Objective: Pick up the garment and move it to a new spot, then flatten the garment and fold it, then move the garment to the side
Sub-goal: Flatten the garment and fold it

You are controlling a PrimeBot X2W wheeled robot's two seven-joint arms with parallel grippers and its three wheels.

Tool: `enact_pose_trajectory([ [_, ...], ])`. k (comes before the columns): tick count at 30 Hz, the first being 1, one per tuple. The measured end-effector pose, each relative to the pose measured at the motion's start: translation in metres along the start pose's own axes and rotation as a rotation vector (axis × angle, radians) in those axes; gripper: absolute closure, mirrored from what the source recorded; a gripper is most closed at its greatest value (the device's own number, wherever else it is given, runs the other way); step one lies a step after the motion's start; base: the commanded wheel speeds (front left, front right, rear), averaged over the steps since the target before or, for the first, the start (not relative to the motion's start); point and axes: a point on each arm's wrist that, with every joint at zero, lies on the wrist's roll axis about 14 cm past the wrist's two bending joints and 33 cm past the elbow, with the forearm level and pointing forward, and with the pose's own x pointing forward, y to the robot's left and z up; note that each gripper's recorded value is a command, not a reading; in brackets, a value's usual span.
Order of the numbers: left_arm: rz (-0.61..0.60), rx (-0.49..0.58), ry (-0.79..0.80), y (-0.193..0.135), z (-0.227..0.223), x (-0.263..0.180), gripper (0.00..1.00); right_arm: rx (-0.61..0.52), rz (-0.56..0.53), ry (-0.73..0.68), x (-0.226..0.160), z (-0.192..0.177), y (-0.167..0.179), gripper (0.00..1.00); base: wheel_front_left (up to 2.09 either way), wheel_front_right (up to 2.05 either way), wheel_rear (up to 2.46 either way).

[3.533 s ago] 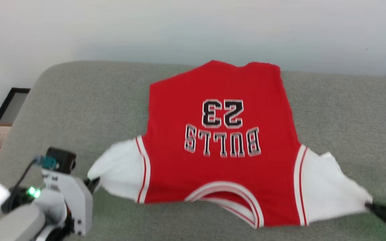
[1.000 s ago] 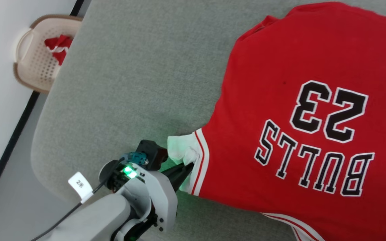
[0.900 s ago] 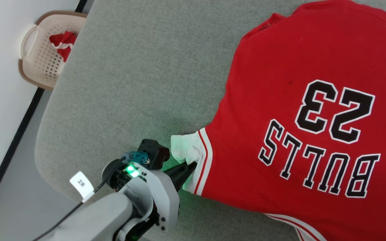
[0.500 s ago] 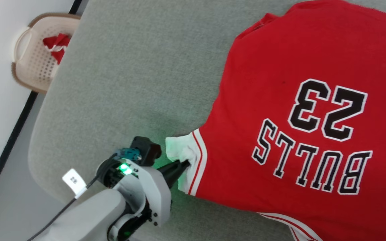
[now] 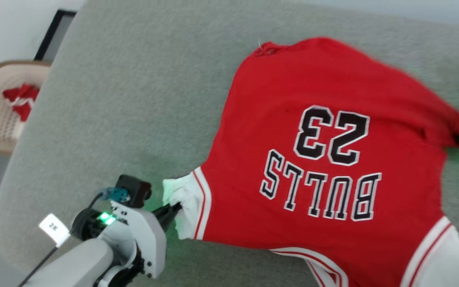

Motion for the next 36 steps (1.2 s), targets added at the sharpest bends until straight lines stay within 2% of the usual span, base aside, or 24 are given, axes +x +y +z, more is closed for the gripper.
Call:
enact_pose_trajectory([
  [10,-0.043,0.032,0.006,-0.016,-0.001,-0.007,1.00,0.045,-0.002,0.077,-0.060,-0.106,-0.003,1.00,0.00,0.00,0.00],
  [17,-0.102,0.064,-0.007,-0.037,0.004,-0.011,1.00,0.171,-0.018,0.139,-0.094,-0.177,0.001,1.00,0.00,0.00,0.00],
  [23,-0.137,0.091,-0.024,-0.051,0.011,-0.013,1.00,0.244,-0.064,0.138,-0.109,-0.213,0.003,1.00,0.00,0.00,0.00],
  [27,-0.154,0.102,-0.025,-0.058,0.012,-0.012,1.00,0.276,-0.088,0.122,-0.109,-0.220,0.003,1.00,0.00,0.00,0.00],
  [28,-0.156,0.102,-0.023,-0.058,0.011,-0.012,1.00,0.282,-0.090,0.121,-0.108,-0.221,0.003,0.73,0.00,0.00,0.00],
  [29,-0.157,0.102,-0.022,-0.059,0.011,-0.012,1.00,0.281,-0.097,0.116,-0.107,-0.221,0.002,0.73,0.00,0.00,0.00],
  [30,-0.156,0.102,-0.019,-0.059,0.010,-0.012,1.00,0.278,-0.102,0.110,-0.106,-0.221,0.002,0.50,0.00,0.00,0.00],
  [31,-0.156,0.101,-0.019,-0.059,0.010,-0.012,1.00,0.275,-0.106,0.111,-0.105,-0.221,0.002,0.05,0.00,0.00,0.00],
  [32,-0.158,0.100,-0.020,-0.059,0.010,-0.012,1.00,0.272,-0.109,0.113,-0.105,-0.221,0.003,0.00,0.00,0.00,0.00],
  [36,-0.155,0.101,-0.024,-0.058,0.010,-0.012,1.00,0.263,-0.106,0.111,-0.105,-0.220,0.005,0.00,0.00,0.00,0.00],
])
